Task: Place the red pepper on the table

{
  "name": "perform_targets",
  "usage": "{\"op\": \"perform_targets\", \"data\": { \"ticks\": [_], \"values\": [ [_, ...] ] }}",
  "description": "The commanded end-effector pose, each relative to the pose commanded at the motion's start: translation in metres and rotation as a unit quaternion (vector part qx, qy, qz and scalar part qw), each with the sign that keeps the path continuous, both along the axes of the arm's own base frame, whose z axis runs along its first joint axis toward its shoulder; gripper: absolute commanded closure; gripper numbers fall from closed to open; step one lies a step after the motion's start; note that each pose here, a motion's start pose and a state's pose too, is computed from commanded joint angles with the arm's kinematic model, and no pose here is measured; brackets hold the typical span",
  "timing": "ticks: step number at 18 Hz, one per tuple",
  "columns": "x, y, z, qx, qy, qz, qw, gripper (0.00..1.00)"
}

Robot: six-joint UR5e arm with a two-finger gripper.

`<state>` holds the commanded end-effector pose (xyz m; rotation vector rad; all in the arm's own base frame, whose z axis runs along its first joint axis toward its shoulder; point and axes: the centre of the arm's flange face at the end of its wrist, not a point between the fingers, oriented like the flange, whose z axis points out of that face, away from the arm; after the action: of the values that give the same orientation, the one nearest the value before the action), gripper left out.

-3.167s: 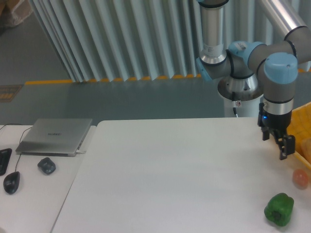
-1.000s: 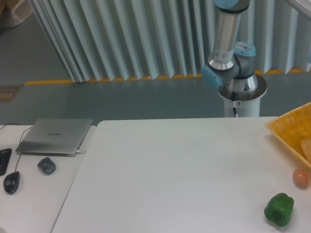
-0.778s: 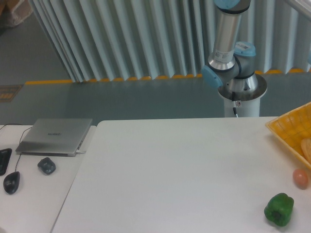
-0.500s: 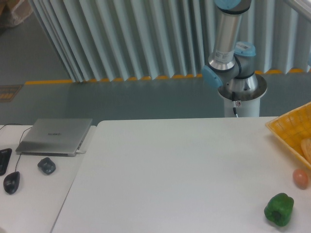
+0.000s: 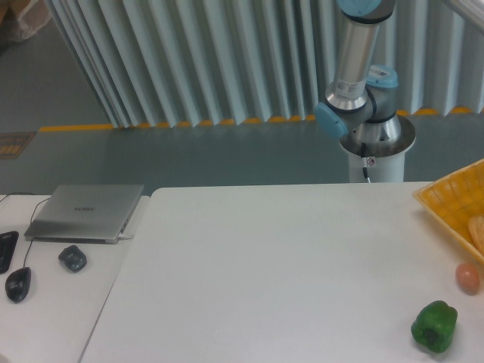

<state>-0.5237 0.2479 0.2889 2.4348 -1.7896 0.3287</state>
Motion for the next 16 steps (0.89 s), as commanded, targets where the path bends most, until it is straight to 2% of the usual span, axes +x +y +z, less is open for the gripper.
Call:
{"op": "perform_targets", "data": {
  "ticks": [16],
  "values": [
    [-0.0031,0.0024,0.0010,0.005,0.001,-0.003,1.0000,0.00]
  ]
}}
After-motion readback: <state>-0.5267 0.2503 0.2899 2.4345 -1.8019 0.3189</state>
